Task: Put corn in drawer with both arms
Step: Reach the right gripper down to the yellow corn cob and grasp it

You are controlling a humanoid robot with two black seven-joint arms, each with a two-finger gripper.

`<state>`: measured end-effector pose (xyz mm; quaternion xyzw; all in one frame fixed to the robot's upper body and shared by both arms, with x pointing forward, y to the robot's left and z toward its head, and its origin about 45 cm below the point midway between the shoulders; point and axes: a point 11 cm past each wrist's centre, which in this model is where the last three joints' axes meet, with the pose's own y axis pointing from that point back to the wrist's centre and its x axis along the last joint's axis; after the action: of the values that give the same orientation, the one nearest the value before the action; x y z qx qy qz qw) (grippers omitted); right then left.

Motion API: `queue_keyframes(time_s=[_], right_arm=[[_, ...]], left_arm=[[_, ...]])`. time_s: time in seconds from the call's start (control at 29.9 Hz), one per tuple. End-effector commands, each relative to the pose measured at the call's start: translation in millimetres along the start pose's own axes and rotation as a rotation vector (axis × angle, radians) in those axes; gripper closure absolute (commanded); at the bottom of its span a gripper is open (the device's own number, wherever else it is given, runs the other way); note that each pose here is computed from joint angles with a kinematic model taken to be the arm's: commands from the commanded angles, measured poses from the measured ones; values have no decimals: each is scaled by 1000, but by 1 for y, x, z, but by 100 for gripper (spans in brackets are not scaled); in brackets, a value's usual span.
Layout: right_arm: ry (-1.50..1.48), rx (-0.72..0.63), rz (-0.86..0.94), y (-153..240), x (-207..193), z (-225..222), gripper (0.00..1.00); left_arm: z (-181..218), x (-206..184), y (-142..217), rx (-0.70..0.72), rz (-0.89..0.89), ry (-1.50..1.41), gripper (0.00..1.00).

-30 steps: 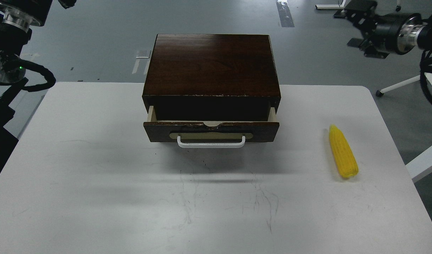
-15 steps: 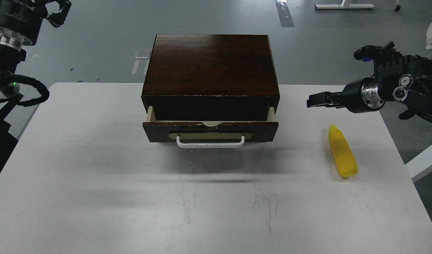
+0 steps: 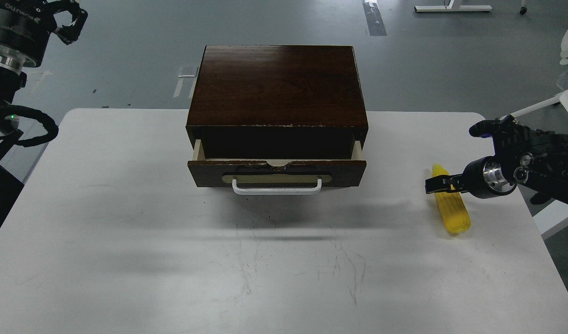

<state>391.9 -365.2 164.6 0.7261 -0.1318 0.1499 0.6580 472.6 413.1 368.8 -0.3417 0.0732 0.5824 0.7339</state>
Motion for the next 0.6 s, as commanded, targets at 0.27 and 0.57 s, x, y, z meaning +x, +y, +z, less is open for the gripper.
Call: queue_keyframes(time_s=[0.27,0.57], right_arm=[[-8,-18,-27,-8,-13,8,63],[-3,12,54,13,22,-5,100]], left_arm=[[-3,1,2,7,0,-1,2],[-1,0,1,5,-1,-3,2]])
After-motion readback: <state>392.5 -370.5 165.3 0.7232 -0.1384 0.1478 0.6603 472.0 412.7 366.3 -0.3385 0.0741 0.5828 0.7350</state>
